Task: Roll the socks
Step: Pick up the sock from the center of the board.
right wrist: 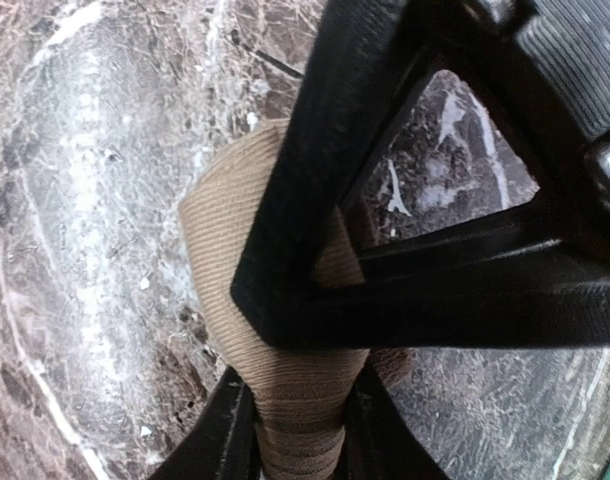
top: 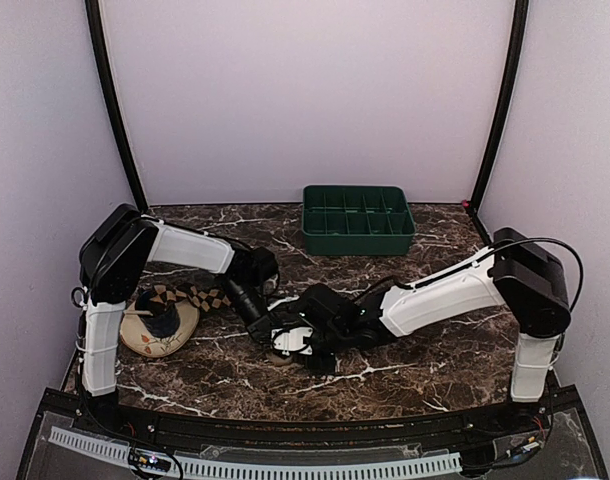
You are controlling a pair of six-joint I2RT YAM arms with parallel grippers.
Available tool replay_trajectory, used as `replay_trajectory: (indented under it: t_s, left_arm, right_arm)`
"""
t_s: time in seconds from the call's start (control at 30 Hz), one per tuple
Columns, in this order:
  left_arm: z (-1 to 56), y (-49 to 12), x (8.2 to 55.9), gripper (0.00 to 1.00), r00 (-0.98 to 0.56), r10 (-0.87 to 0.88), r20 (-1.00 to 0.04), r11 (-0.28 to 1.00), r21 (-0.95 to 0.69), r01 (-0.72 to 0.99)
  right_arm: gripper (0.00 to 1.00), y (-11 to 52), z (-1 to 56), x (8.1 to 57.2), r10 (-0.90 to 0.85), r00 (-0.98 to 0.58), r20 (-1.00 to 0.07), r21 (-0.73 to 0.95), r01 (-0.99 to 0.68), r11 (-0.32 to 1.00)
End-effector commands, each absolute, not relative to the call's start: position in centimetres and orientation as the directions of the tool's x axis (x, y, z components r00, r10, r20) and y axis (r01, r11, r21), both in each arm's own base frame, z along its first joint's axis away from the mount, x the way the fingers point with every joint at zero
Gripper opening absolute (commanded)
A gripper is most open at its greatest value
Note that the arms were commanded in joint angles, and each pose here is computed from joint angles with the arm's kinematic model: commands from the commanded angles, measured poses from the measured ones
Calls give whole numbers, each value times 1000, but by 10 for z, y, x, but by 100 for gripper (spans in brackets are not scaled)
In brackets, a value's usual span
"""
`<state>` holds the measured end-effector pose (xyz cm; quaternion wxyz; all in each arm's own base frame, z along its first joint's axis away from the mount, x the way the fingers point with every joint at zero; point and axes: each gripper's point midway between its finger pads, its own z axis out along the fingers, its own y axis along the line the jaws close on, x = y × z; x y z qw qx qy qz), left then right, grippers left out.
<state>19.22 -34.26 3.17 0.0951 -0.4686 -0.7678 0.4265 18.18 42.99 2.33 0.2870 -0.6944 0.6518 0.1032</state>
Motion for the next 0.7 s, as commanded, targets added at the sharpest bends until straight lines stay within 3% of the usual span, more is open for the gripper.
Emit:
replay_trajectory:
  t_s: [0.0,0.13,0.3,0.5,0.67]
  left_arm:
    - [14,-333,188,5,-528,829,-185,247,-726,642]
    - [17,-333,193,17,-536,825,-178,266,-714,647]
    - [23,-329,204,24,-558,810,-181,309,-676,668]
    - [32,-313,222,26,-611,768,-193,390,-615,685]
    - [51,-306,234,27,-638,730,-246,416,-581,700]
  right_arm:
    - [18,409,-13,169,-899,60,-434,-95,-995,-20]
    - [14,410,-11,170,-904,22,-426,-35,-999,-8]
    - [8,406,-14,169,-914,-29,-405,28,-999,19]
    - [0,405,-14,171,-913,-83,-399,66,-996,62]
    - [0,404,-14,169,-912,-125,-392,91,-991,97]
